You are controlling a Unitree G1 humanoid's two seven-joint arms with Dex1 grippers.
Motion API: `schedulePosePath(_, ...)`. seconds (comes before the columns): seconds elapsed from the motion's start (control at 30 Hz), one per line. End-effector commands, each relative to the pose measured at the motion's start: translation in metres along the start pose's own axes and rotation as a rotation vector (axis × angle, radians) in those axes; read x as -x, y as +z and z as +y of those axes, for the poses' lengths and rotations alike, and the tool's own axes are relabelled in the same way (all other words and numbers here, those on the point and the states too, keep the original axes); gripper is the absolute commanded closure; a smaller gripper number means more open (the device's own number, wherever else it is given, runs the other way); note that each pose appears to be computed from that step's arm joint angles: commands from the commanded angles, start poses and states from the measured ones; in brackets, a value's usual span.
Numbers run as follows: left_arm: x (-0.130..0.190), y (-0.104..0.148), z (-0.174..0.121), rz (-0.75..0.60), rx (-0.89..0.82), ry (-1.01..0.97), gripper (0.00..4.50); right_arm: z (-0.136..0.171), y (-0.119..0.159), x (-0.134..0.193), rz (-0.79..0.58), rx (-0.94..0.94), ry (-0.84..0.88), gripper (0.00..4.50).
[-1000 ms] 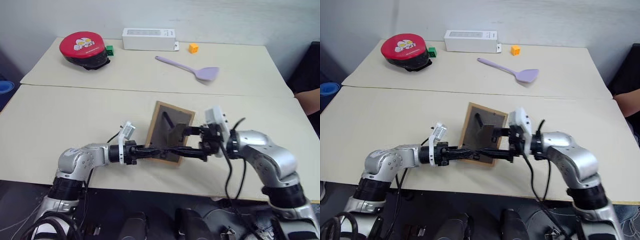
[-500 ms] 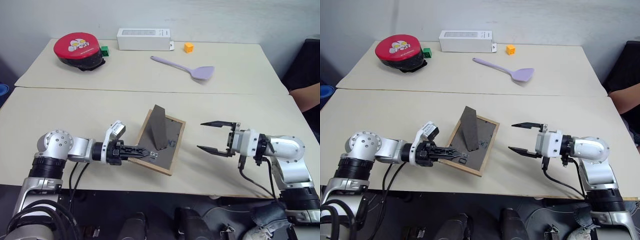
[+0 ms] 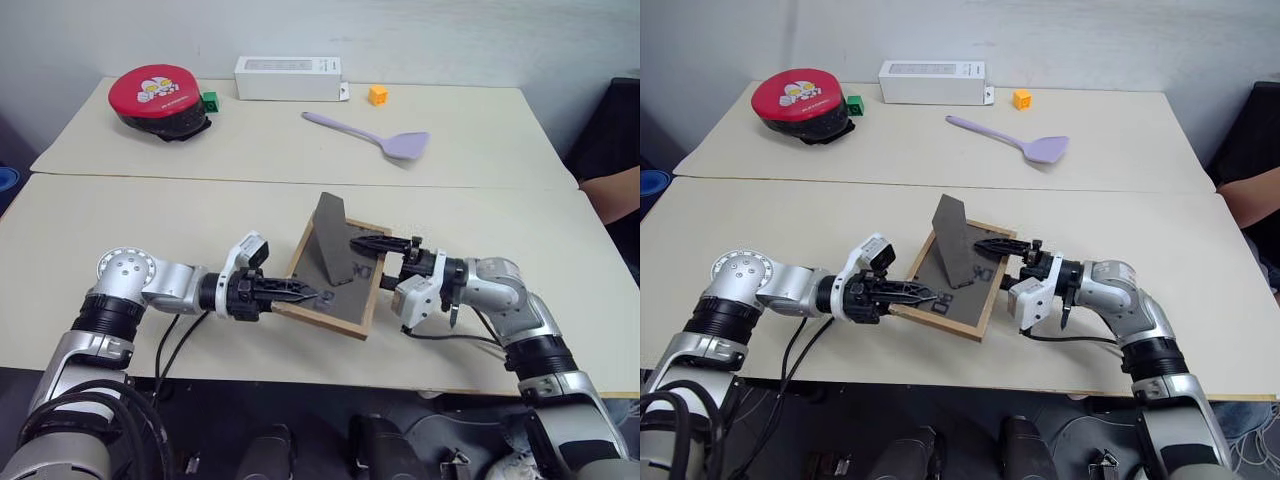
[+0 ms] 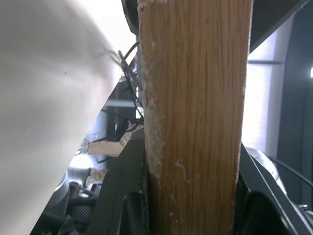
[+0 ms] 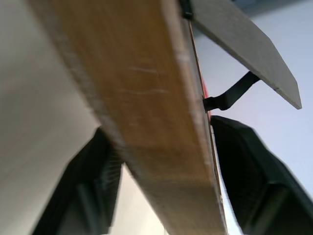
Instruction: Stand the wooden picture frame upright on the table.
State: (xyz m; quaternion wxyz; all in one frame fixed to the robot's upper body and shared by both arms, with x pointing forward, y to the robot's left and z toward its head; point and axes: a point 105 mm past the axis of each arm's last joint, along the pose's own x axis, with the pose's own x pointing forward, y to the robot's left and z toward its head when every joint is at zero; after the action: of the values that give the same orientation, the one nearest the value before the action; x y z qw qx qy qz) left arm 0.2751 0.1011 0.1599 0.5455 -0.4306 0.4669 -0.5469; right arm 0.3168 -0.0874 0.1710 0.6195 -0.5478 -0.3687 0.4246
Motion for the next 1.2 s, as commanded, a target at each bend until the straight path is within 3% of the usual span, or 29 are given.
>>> schedulePosePath(0.03,0.004,-0.002,-0.014,0.009,-0.022,-0.037,3.23,0.002,-0.006,0.004,0.015,-0.017,-0.029,2.24)
schedulePosePath(0.17,0.003,-0.002,-0.014,-0.004,-0.019,-0.04,3.23,0.001,-0.008,0.007,0.021,0.001,-0.052,2.94)
schedulePosePath(0.33,0.006,0.011,-0.019,-0.128,-0.138,0.007,3.23,-0.003,-0.01,0.008,0.028,0.006,-0.087,2.97)
schedulePosePath(0.47,0.02,0.005,-0.032,-0.147,-0.223,0.034,1.89,-0.013,-0.005,0.009,0.002,0.031,-0.126,3.17)
schedulePosePath(0.57,0.041,0.01,-0.042,-0.254,-0.298,0.071,1.0,-0.015,-0.002,0.008,-0.018,0.025,-0.139,3.23)
schedulePosePath(0.73,0.085,0.015,-0.045,-0.392,-0.499,0.255,0.95,-0.019,0.0,0.012,-0.033,-0.049,-0.167,3.23)
schedulePosePath(0.8,0.101,0.017,-0.047,-0.434,-0.74,0.317,0.95,-0.029,-0.005,0.015,-0.019,-0.239,-0.253,3.23)
schedulePosePath(0.87,0.112,0.023,-0.048,-0.472,-0.97,0.379,0.95,-0.033,-0.013,0.018,-0.034,-0.636,-0.327,3.23)
schedulePosePath(0.93,0.113,0.026,-0.045,-0.466,-1.169,0.42,0.57,-0.031,-0.016,0.019,-0.071,-0.971,-0.324,3.23)
schedulePosePath(1.0,0.105,0.019,-0.033,-0.354,-1.328,0.459,0.05,-0.023,-0.019,0.02,-0.06,-1.215,-0.257,3.23)
schedulePosePath(1.03,0.099,0.016,-0.03,-0.31,-1.447,0.453,0.0,-0.018,-0.026,0.021,-0.03,-1.344,-0.242,3.23)
schedulePosePath(1.07,0.094,0.013,-0.028,-0.278,-1.533,0.446,0.0,-0.015,-0.029,0.021,-0.01,-1.429,-0.233,3.23)
schedulePosePath(1.2,0.079,0.008,-0.02,-0.259,-1.552,0.385,0.0,-0.007,-0.052,0.023,0.087,-1.471,-0.293,3.23)
